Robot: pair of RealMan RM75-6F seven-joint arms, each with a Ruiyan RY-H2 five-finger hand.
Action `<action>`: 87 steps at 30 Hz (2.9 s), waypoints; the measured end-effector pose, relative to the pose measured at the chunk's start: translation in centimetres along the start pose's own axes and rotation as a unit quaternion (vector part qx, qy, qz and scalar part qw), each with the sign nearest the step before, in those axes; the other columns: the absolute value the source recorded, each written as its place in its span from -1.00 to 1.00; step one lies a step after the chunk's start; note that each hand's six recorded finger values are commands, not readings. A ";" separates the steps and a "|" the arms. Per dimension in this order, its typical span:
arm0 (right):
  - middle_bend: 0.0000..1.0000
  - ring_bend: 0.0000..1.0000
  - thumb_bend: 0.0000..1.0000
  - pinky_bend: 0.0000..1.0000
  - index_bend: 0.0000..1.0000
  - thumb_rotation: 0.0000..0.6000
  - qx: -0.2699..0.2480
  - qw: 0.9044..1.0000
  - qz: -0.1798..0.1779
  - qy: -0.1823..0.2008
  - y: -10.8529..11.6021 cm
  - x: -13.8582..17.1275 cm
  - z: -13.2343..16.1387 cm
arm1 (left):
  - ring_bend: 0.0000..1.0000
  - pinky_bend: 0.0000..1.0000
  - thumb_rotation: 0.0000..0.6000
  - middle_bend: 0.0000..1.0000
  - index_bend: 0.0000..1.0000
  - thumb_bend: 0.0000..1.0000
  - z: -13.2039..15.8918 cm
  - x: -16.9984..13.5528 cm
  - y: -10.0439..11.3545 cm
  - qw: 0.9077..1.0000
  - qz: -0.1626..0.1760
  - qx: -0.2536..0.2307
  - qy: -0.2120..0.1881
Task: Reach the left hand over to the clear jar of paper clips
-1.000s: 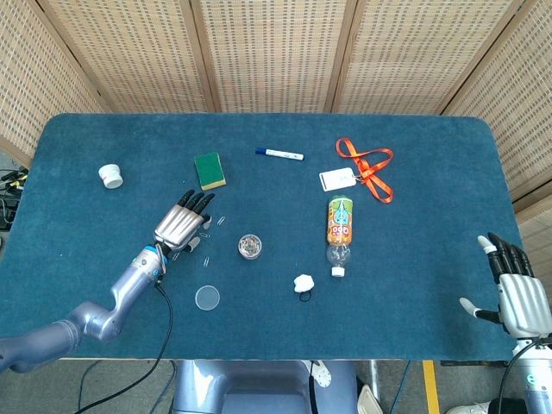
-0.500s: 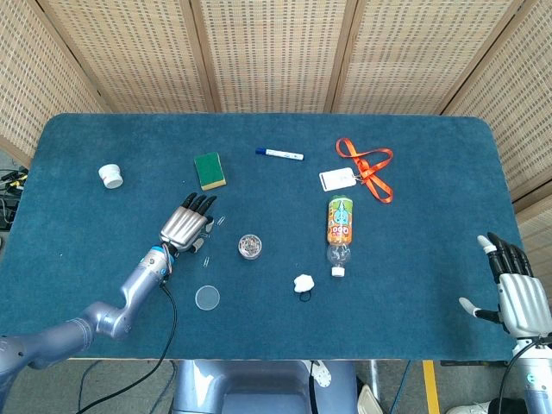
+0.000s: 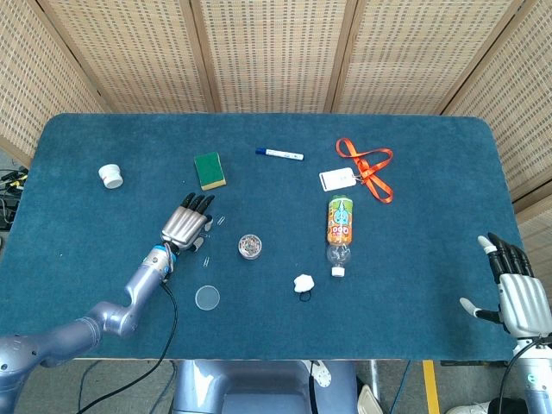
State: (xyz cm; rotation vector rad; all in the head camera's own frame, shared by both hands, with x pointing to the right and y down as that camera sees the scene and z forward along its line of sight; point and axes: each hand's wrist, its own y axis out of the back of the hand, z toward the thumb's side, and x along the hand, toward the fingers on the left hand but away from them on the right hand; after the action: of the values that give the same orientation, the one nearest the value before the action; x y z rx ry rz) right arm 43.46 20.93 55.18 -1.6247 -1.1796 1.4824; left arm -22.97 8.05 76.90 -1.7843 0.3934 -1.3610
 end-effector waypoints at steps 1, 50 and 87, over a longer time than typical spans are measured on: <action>-1.00 -1.00 -1.00 -1.00 -1.00 1.00 0.000 1.000 0.000 0.000 0.0 0.0 0.0 | -1.00 -1.00 1.00 -1.00 -0.06 -0.28 0.1 0.0 -0.1 1.000 -0.001 -0.001 0.000; -1.00 -1.00 -1.00 -1.00 -1.00 1.00 -0.023 1.000 -0.014 0.000 1.3 0.7 -0.6 | -1.00 -1.00 1.00 -1.00 0.43 -0.15 7.1 -2.1 6.3 0.986 0.076 -0.120 -0.089; -1.00 -1.00 -1.00 -1.00 -1.00 1.00 -0.021 1.000 -0.016 0.002 1.3 0.9 -0.5 | -1.00 -1.00 1.00 -1.00 -0.62 -0.68 7.5 -0.8 5.1 0.985 0.056 -0.146 -0.079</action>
State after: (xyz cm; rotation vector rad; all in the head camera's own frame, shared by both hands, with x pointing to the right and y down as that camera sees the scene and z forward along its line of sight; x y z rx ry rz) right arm 44.14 21.24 53.72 -1.6283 -1.2355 1.4425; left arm -15.34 8.66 72.04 -2.0591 0.6213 -1.1190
